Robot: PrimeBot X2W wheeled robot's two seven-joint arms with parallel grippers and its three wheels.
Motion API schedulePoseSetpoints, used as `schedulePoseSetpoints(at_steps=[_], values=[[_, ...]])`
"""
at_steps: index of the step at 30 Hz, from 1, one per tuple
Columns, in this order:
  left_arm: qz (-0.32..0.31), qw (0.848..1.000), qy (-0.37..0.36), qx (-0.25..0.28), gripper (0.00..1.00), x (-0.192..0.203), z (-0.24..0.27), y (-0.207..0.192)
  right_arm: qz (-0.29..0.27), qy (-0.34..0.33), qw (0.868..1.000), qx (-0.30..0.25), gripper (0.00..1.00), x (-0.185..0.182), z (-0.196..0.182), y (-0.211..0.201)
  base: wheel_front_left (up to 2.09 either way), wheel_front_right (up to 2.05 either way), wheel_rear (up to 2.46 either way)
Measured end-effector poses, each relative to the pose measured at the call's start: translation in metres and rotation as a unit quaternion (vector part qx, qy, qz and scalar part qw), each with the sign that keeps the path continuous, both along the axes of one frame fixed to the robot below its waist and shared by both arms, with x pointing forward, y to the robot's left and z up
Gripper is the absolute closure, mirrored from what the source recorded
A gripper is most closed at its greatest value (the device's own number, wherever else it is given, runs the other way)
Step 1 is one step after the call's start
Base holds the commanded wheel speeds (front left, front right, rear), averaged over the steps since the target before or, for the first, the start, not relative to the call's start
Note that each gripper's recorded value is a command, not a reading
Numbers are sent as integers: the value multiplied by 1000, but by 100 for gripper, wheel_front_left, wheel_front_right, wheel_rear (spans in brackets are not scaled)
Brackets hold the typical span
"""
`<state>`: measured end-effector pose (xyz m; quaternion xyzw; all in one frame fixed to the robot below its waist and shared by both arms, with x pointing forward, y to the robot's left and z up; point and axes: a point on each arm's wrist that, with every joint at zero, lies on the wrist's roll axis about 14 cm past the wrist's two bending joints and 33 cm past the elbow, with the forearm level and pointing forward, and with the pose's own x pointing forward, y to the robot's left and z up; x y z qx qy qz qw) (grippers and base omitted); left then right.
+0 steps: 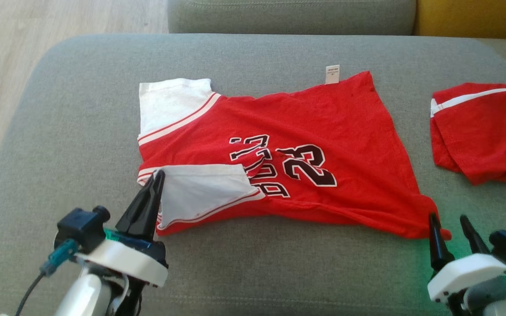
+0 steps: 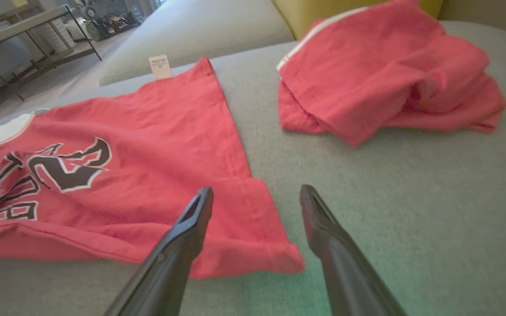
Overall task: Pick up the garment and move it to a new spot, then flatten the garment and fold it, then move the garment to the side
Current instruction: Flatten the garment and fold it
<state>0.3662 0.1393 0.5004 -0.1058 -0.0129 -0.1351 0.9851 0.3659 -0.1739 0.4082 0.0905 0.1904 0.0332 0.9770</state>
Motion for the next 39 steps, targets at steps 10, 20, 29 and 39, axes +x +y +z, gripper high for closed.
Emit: schedulePoseSetpoints(at_steps=[10,20,29,39], values=[[-6,1000,-1,-1,100,-10,0,-5,-50,71,996,6,0,-25,-34,-26,0,0,0],[-11,1000,-7,1,100,-11,4,-8,-54,86,994,36,0,-34,-49,-17,0,0,0],[-11,1000,-1,1,100,-10,0,-8,-46,41,997,54,0,-14,-34,-4,0,0,0],[-7,1000,10,2,100,-8,-7,-5,-42,71,995,53,0,-14,-48,-1,0,0,0]])
